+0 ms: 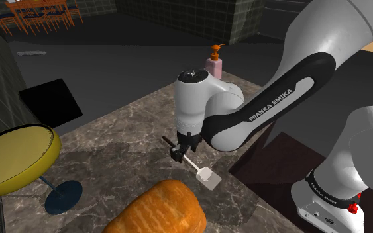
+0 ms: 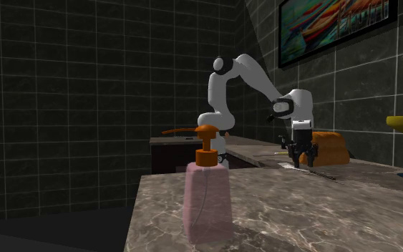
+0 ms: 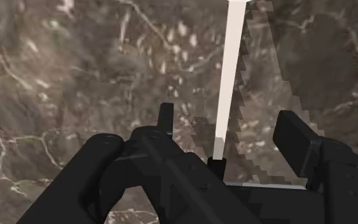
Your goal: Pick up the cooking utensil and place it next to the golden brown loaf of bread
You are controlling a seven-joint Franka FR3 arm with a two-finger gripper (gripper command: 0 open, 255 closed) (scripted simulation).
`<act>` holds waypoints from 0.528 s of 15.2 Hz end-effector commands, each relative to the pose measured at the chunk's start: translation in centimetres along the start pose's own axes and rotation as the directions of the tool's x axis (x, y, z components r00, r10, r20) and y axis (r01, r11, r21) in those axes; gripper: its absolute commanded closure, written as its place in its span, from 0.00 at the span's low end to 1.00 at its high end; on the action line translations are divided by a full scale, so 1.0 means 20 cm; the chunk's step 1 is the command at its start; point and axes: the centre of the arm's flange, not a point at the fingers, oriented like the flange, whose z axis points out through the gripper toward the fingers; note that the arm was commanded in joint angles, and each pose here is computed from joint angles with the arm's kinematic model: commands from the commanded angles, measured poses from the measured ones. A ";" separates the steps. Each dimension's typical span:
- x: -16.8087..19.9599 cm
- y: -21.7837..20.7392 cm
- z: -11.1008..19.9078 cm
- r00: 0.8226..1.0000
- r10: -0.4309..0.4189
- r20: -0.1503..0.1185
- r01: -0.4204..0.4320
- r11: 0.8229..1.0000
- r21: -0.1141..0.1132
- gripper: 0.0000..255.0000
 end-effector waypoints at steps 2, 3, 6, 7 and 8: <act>0.00 0.00 0.00 1.000 0.000 0.000 0.000 1.000 0.000 0.00; 0.00 0.00 0.00 1.000 0.000 0.000 0.000 1.000 0.000 0.00; 0.00 0.00 -0.13 1.000 0.000 0.000 0.000 1.000 0.000 0.00; 0.00 0.00 -0.20 1.000 0.000 0.000 0.000 1.000 0.000 0.00; 0.00 0.00 -0.25 1.000 0.000 0.000 0.000 1.000 0.000 0.00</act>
